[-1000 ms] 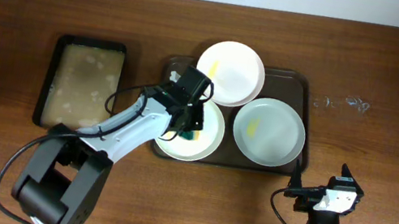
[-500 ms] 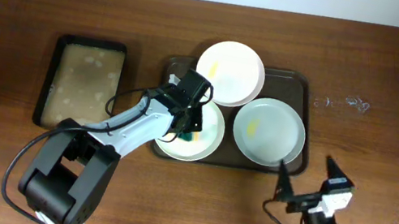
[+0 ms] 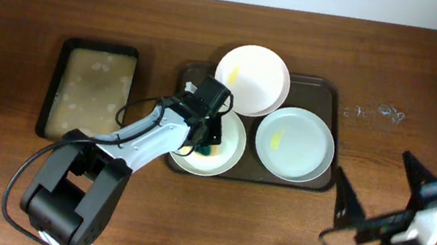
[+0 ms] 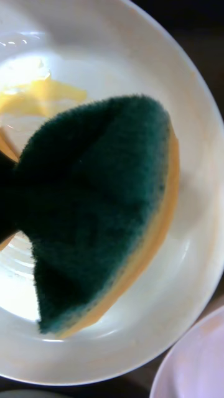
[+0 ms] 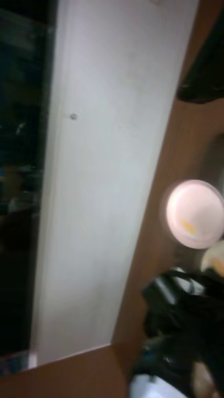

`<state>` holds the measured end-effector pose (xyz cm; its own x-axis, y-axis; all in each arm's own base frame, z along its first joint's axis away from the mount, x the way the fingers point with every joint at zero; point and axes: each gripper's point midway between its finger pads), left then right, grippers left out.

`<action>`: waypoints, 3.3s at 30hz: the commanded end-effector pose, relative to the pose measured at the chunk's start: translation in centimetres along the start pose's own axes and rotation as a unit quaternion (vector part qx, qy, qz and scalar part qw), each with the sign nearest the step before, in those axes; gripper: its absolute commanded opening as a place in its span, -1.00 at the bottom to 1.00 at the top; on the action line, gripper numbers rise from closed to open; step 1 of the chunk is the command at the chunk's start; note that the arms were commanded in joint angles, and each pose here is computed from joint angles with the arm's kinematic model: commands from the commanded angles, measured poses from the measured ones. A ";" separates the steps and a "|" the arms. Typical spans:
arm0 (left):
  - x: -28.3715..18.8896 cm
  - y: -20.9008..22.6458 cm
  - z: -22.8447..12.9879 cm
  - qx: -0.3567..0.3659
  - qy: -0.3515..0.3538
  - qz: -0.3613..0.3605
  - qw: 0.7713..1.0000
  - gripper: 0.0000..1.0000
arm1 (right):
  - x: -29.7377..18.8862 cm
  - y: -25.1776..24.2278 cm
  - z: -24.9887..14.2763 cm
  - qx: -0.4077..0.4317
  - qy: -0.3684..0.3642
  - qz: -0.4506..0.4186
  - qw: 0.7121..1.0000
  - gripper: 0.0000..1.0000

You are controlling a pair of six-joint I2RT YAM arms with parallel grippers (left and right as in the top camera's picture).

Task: Clean dirty plates on tray and stack at the side

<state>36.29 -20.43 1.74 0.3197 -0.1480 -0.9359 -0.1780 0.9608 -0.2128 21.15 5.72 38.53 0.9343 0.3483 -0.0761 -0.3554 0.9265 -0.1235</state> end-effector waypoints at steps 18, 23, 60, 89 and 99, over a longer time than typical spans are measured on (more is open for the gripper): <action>0.2 0.4 -1.4 -0.063 0.034 0.004 0.997 0.21 | 19.6 6.7 -20.1 0.231 0.448 0.140 0.852 0.38; 0.1 1.8 -0.1 -0.087 0.032 0.007 0.996 -0.23 | 21.2 7.3 -21.1 0.255 0.449 0.124 0.847 0.45; 0.0 2.7 0.1 -0.115 0.061 -0.009 0.991 -0.73 | 24.3 13.1 -34.3 0.140 0.541 0.062 0.827 -0.24; 0.0 -1.3 0.3 -0.079 0.032 -0.058 0.995 -1.00 | 23.3 13.7 -35.6 0.139 0.553 0.057 0.820 -0.51; 2.1 3.7 -1.6 -0.074 0.027 0.056 0.995 -1.00 | 23.3 13.7 -35.6 0.139 0.554 0.057 0.819 -0.51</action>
<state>36.50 -20.43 1.41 0.2889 -0.2255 -0.9304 -0.3109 0.8971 -0.3140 37.84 21.32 0.75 0.2670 0.2432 -0.9325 -0.2609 0.9497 0.1730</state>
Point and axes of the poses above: each gripper's point midway between its finger pads, its own x axis out along the fingers, its own y axis along the line the jaws close on, z = x × y, and after that the axes turned 6 degrees about -x, right-handed
